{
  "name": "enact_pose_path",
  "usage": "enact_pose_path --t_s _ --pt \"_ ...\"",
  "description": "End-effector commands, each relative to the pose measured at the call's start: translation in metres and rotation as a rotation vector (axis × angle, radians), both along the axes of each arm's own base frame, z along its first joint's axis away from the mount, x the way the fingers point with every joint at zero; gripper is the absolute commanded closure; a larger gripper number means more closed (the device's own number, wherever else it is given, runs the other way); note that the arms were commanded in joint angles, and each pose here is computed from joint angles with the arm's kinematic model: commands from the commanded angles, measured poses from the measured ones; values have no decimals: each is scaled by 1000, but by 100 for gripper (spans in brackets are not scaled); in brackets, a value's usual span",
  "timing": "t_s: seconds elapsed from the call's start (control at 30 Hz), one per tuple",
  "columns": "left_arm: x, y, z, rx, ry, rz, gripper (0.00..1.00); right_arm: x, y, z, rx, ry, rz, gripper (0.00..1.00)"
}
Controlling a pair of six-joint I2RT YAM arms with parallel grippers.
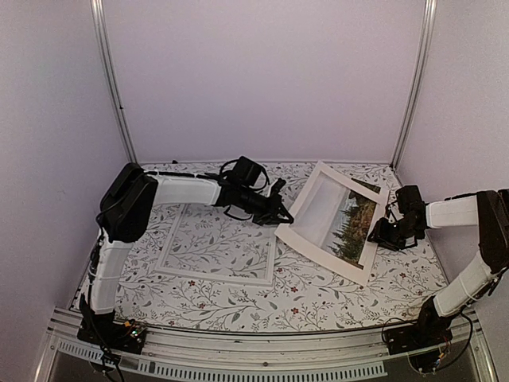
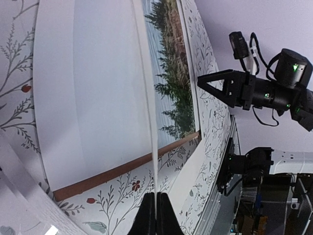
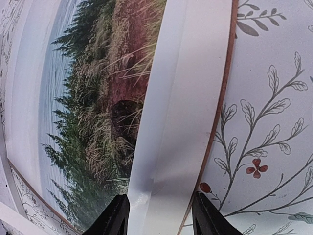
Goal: Put the photo into the frame
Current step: Pick up the mat board from the photo, then place the mat board on the glass panel.
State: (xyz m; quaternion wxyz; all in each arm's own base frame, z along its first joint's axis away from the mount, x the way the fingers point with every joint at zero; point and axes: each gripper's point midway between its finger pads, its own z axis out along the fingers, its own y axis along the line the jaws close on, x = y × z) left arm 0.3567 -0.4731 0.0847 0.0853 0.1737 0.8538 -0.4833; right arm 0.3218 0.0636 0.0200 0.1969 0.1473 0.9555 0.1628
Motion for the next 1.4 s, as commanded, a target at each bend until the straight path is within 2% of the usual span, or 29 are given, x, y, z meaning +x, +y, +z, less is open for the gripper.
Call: enact_pose_path --t_s 0.0,0.2,0.43,0.6,0.73,0.93,1.07,1.37 --pt "6 6 50 -43 -98 11 100 -11 3 2 -8 34 28 53" --pt "-7 16 76 -83 -144 13 100 6 11 55 27 -81 58 50" --pt "-19 38 102 -85 -187 54 100 17 48 155 230 -290 182 31" --pt "-23 73 124 -52 -225 114 100 15 51 197 258 -373 190 29" --pt "-30 120 118 28 -215 167 100 15 50 192 252 -359 187 29" --pt "-35 214 109 133 -199 312 100 16 50 164 251 -306 180 30" --pt "-42 263 87 246 -163 347 100 19 49 147 244 -275 174 30" --pt "-40 301 55 388 -126 378 100 21 52 123 256 -234 175 31"
